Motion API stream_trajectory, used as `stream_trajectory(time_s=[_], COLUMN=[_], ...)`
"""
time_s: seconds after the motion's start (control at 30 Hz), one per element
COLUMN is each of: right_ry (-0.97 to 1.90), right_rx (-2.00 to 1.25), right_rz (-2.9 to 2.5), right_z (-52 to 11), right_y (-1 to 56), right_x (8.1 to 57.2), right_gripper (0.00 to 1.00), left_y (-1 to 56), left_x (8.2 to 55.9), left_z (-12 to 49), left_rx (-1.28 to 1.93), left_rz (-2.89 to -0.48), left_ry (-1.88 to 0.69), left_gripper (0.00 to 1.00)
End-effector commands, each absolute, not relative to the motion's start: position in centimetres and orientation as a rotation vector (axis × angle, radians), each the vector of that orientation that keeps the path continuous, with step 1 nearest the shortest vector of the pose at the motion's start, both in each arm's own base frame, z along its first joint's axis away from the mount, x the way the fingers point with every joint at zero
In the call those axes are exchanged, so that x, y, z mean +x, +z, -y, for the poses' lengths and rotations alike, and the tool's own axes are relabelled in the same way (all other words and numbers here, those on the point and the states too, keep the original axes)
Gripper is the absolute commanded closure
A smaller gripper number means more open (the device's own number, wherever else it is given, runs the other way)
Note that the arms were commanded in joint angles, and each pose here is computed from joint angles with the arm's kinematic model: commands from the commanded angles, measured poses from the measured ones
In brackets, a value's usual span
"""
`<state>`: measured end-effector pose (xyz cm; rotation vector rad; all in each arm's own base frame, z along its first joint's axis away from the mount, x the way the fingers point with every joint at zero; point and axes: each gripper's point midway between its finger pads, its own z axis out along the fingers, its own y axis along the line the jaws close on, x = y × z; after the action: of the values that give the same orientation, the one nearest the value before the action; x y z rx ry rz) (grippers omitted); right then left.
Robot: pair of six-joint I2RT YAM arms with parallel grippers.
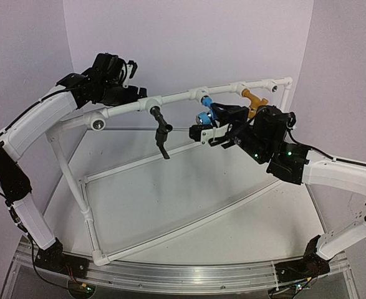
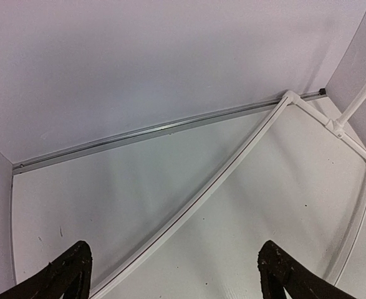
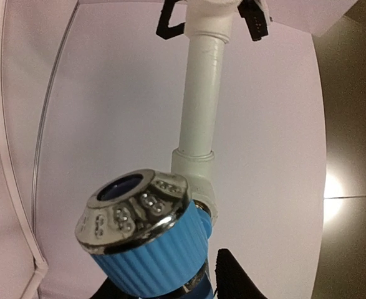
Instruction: Install the water faucets
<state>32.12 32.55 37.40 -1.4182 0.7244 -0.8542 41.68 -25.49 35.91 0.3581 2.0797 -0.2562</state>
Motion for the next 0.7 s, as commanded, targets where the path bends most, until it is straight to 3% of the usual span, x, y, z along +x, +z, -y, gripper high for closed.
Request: stream_trajectory(time_s=[0.0,0.53,0.67], right_ry=[-0.639,0.191,0.187], right_rx=[-1.179,-0.695,-0.741], right_rz=[-1.02,-1.573,-1.573], right_z=[-31.1,-30.4,-30.7], right_y=[40.8,41.3,40.3], right_x=[32.7,30.4,30.2], right_gripper=[0.63,0.75,0.62], left_y=[38.8,38.7,38.6], left_x=[40.9,41.0,40.9], left_z=[26.1,26.2,26.1], left_rx=[0.354,0.368,0.363], left_rz=[-2.001,-2.0,-2.003], left_ry=[-0.331,-0.329,-0.33], left_gripper=[0.09,0.09,0.09])
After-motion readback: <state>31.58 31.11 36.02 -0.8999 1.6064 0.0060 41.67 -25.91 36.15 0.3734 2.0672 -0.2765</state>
